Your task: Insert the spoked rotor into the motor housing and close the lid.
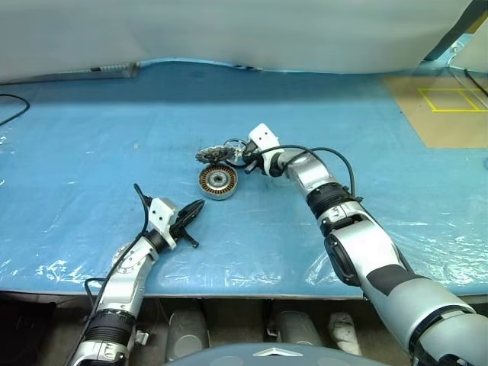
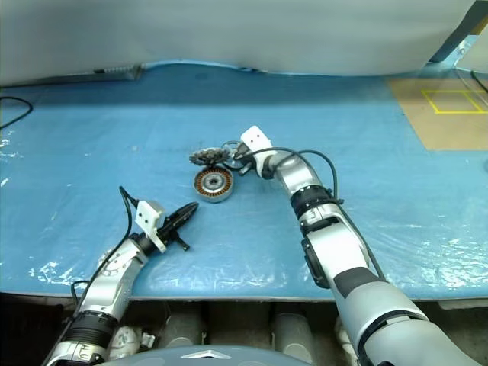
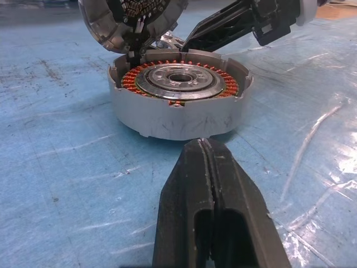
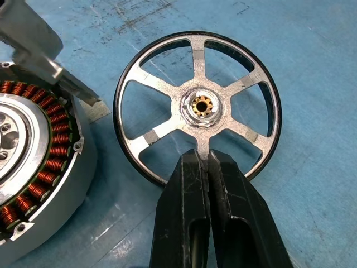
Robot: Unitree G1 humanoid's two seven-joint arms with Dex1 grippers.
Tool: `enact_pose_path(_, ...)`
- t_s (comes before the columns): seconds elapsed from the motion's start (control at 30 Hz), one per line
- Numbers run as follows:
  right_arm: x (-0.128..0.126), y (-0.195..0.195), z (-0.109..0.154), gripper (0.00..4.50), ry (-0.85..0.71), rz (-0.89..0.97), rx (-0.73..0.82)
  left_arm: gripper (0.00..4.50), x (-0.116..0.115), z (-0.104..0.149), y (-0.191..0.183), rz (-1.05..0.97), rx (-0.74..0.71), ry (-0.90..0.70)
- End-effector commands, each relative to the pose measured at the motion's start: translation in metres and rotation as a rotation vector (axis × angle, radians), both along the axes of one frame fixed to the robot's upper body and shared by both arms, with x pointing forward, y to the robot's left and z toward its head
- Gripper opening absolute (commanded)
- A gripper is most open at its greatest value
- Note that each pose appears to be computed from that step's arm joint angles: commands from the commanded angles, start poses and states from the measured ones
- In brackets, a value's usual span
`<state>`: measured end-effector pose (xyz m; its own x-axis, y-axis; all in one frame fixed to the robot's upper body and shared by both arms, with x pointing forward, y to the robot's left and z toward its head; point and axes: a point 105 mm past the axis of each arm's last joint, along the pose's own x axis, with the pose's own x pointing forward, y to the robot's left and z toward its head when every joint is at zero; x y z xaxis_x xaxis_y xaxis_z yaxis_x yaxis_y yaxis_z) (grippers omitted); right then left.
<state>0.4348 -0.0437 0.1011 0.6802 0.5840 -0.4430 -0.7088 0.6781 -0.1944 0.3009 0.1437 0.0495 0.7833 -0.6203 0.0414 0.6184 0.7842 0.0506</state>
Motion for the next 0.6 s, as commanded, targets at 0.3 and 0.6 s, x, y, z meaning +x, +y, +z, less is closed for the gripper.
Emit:
enact_pose_path(0.3, 0.007, -0.054, 0.023, 0.01, -0.083, -0.062, -0.040, 0.00, 0.000, 0.014, 0.000, 0.003, -0.007, -0.033)
enact_pose_path(0.6, -0.059, -0.096, 0.026, 0.01, -0.061, 0.207, -0.192, 0.00, 0.001, 0.018, -0.003, -0.024, -0.004, -0.030)
